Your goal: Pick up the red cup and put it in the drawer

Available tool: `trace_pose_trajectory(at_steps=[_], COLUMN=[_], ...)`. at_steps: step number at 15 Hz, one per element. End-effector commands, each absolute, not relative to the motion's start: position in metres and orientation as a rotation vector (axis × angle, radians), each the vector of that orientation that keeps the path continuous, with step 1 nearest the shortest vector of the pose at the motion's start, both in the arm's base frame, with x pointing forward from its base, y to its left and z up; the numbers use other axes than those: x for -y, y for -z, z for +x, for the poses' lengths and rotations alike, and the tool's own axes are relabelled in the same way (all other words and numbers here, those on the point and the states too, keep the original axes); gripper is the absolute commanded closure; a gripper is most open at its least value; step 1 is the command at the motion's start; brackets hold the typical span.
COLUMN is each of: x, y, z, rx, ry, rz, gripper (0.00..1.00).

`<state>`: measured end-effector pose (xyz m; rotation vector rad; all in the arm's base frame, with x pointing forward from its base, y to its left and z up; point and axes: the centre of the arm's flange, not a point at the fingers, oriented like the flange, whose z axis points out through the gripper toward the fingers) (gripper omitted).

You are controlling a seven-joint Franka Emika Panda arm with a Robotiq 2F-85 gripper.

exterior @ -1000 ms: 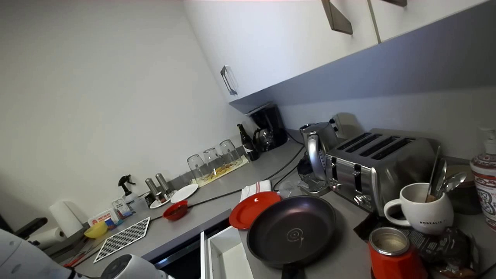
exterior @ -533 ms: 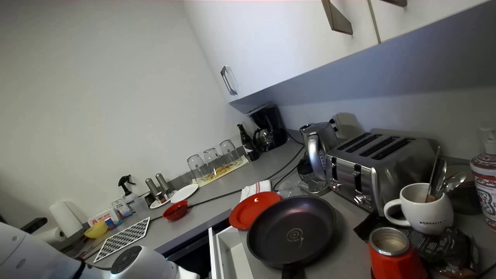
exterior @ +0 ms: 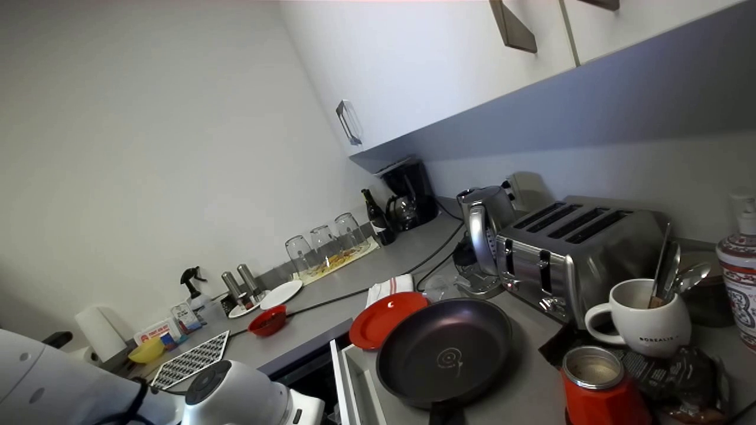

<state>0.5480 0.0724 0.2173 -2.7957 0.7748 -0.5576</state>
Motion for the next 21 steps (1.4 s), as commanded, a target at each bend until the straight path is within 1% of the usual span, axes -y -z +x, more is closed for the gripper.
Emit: trace_pose_trajectory(at_steps=[1, 5, 9, 11, 15, 21], x=[-0.043, -0.016, -0.033, -0.051, -0.082, -0.100], y=[-0.232, -0.235, -0.243, -0.251, -0.261, -0.235], z=[0.567, 0.581, 0.572, 0.564, 0.530, 0.484], rx=[-0.731, -0.705, -0.605, -0.573, -0.577, -0.656], ry=[0.587, 0.621, 0.625, 0.621, 0.601, 0.475], rz=[-2.793, -2.770, -2.747, -2.734, -2.688, -2.635], gripper=[0.00, 0.00, 0.00, 0.00, 0.00, 0.00])
